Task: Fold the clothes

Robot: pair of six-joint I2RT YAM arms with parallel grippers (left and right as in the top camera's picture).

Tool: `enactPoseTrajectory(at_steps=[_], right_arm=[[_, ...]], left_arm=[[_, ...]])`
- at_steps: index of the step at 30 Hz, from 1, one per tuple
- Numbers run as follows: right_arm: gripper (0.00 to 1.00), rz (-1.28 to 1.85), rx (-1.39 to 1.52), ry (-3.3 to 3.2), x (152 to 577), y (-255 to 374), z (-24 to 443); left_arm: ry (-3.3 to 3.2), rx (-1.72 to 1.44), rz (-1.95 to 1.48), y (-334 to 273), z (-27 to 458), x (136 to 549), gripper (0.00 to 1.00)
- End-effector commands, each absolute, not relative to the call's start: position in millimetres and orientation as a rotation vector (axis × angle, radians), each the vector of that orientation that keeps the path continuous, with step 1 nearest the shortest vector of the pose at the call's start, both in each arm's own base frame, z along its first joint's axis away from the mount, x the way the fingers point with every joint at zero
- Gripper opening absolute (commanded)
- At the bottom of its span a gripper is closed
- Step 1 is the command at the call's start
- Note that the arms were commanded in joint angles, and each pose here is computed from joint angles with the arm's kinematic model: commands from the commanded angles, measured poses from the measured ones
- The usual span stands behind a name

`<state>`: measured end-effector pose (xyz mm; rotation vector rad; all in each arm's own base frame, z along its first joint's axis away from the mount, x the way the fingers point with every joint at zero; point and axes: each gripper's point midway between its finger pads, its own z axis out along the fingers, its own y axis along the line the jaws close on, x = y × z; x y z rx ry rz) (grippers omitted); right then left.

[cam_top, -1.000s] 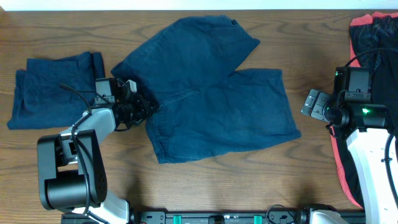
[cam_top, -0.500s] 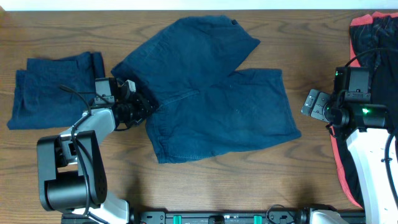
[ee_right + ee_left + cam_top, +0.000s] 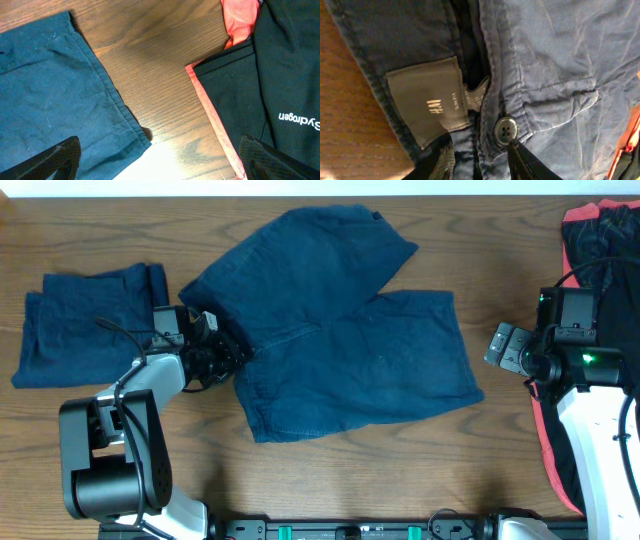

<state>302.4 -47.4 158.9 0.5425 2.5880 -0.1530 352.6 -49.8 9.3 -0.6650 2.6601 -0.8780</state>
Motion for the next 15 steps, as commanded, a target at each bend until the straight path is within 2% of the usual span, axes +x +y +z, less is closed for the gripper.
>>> enactPoseTrajectory(at_steps=[1,15], right_arm=[[0.99,-0.151,0.565,2.561,303.8,-50.2,164.7],[0.99,-0.149,0.564,2.556,304.8,-50.2,165.3]], left_arm=[[2.627,-0.566,-0.861,-48.8,25.2,364.7,0.37],[2.633,-0.518,-0.855,-52.4,31.1,363.3,0.36]])
